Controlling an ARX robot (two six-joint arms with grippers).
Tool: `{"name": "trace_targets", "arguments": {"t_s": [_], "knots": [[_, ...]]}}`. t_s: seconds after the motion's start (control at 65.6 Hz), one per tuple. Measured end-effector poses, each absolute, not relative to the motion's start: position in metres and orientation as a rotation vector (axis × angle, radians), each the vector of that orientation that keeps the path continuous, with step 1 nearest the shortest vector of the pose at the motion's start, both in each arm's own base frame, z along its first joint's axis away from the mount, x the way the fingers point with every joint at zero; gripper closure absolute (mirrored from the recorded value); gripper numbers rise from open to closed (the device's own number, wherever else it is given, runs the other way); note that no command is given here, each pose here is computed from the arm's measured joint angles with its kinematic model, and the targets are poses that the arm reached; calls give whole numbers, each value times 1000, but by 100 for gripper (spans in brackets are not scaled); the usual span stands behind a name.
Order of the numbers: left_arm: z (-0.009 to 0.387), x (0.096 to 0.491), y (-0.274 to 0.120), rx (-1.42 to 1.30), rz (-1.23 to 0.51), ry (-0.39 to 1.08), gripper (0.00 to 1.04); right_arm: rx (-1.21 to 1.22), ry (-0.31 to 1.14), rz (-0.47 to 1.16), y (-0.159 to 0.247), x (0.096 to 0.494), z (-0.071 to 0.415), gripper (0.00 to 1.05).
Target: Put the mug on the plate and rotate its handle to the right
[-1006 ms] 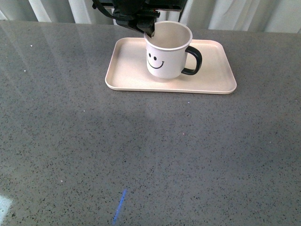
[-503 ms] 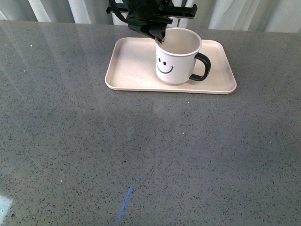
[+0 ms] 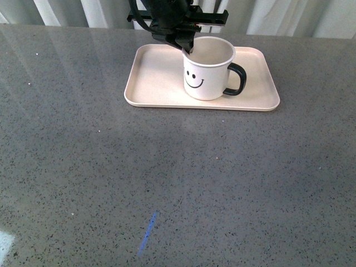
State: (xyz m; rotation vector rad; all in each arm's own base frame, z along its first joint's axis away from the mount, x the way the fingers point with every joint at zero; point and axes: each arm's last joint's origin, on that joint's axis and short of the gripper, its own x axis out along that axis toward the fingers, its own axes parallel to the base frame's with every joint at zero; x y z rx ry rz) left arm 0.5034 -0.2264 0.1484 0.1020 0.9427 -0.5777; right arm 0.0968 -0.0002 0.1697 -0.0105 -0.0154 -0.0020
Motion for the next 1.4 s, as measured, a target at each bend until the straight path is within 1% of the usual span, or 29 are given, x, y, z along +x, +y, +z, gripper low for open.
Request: {"name": "trace_targets", "arguments": {"t_s": [0.091,0.213,0.229,0.259,0.274,0.396,0.412,0.457,0.488,0.503,0.534,0.579,0.61,0.655,0.686,0.762,0.915,0.945,0.96,0.976,0.991,1.052,1.082,1.159,1.189,1.402], "knots": [[149,504,-226,101,-579,936,84,-11,-15,-2,0,97,170,9],[147,503,-226,98,-585,931,66,-10,-15,-2,0,97,170,9],[146,503,-226,97,-586,932,62,-11,-15,-2,0,97,170,9],[146,502,-226,97,-586,933,60,-11,-15,-2,0,97,170,9],[145,501,-226,97,-587,935,55,-10,-15,-2,0,97,170,9],[146,496,-223,97,-586,932,38,-11,-15,-2,0,97,170,9],[148,494,-222,96,-586,929,34,-11,-15,-2,0,97,170,9],[151,492,-220,95,-586,923,29,-11,-15,-2,0,97,170,9],[155,490,-219,94,-586,914,24,-11,-15,-2,0,97,170,9],[159,488,-217,93,-586,905,20,-10,-15,-2,0,97,170,9],[164,486,-216,91,-586,894,16,-10,-15,-2,0,97,170,9],[175,482,-212,86,-585,864,8,-11,-15,-2,0,97,170,9],[180,480,-210,83,-585,849,8,-11,-15,-2,0,97,170,9],[194,475,-204,70,-582,807,10,-11,-15,-2,0,97,170,9],[208,470,-198,55,-574,757,9,-11,-15,-2,0,97,170,9],[227,460,-186,30,-550,681,9,-11,-15,-2,0,97,170,9],[253,433,-157,-18,-478,536,10,-11,-15,-2,0,97,170,9],[256,429,-152,7,-388,439,14,-10,-15,-2,0,97,170,9],[257,426,-148,19,-311,360,18,-11,-15,-2,0,97,170,9],[257,424,-146,24,-274,323,20,-10,-15,-2,0,97,170,9],[257,420,-141,22,-208,253,23,-11,-15,-1,0,97,170,9],[251,402,-125,7,-65,104,34,-11,-15,-2,0,97,170,9],[246,392,-116,-5,-37,56,39,-11,-15,-2,0,97,170,9],[234,367,-96,-20,-11,-5,52,-10,-15,-2,0,97,170,9],[229,352,-86,-22,-5,-20,59,-11,-15,-2,0,97,170,9],[204,292,-51,-14,0,-1,96,-11,-15,-2,0,97,170,9]]}}
